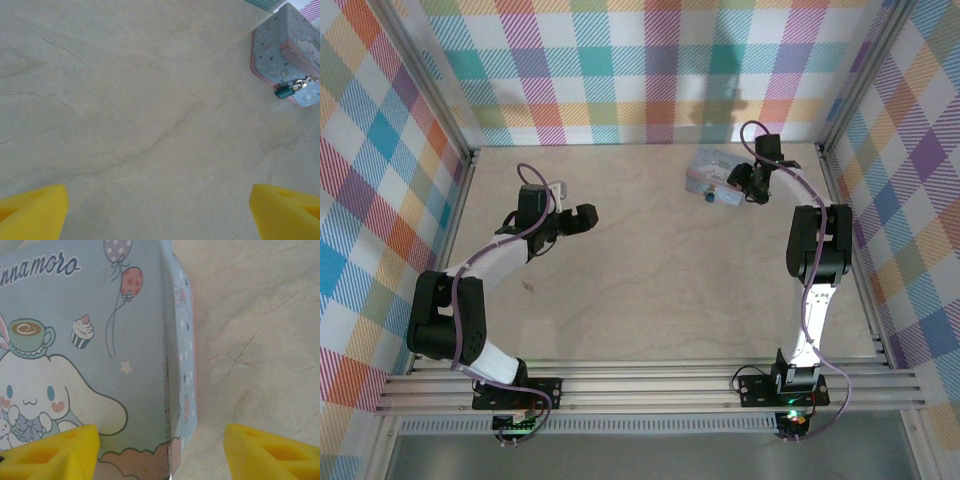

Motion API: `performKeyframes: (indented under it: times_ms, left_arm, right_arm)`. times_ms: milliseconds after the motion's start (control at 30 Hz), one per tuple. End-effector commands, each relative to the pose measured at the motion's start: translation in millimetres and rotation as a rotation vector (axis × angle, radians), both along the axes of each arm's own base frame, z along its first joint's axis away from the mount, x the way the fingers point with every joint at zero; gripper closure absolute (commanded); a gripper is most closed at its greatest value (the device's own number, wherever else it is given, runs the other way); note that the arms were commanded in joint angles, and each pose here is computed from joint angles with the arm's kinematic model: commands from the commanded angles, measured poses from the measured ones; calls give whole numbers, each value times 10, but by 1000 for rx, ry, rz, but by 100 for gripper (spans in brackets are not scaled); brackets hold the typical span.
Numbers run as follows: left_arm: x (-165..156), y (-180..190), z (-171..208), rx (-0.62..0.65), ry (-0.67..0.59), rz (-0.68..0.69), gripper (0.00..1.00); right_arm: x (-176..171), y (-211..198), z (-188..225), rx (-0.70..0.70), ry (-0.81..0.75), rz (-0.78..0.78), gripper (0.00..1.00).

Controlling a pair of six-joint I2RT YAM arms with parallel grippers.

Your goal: Unlock the padlock with the key

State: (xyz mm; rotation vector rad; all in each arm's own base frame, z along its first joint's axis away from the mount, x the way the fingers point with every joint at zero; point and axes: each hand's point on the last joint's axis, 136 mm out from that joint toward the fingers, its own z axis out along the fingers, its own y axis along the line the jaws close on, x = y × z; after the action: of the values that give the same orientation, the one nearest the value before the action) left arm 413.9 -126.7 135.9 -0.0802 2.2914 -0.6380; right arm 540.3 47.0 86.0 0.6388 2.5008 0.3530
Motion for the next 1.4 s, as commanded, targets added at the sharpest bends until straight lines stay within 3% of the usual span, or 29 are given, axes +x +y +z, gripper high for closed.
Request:
performKeyframes:
  times_ms: [0,600,933,1367]
  left_arm:
    - [-21,-66,156,-13,-13,-20,7]
    - [-240,-19,70,8,85,-14,7]
    - [-329,-71,-4,-15,150,-28,9]
    - [-328,-540,-176,-184,280,-127,20]
  right_arm:
    - [-266,160,-72,33,89,48,34]
    - [-1173,666,-139,103,178,273,37]
    - [-1719,1012,-238,165,235,393,52]
    - [-1743,1442,-193,262,234,548,53]
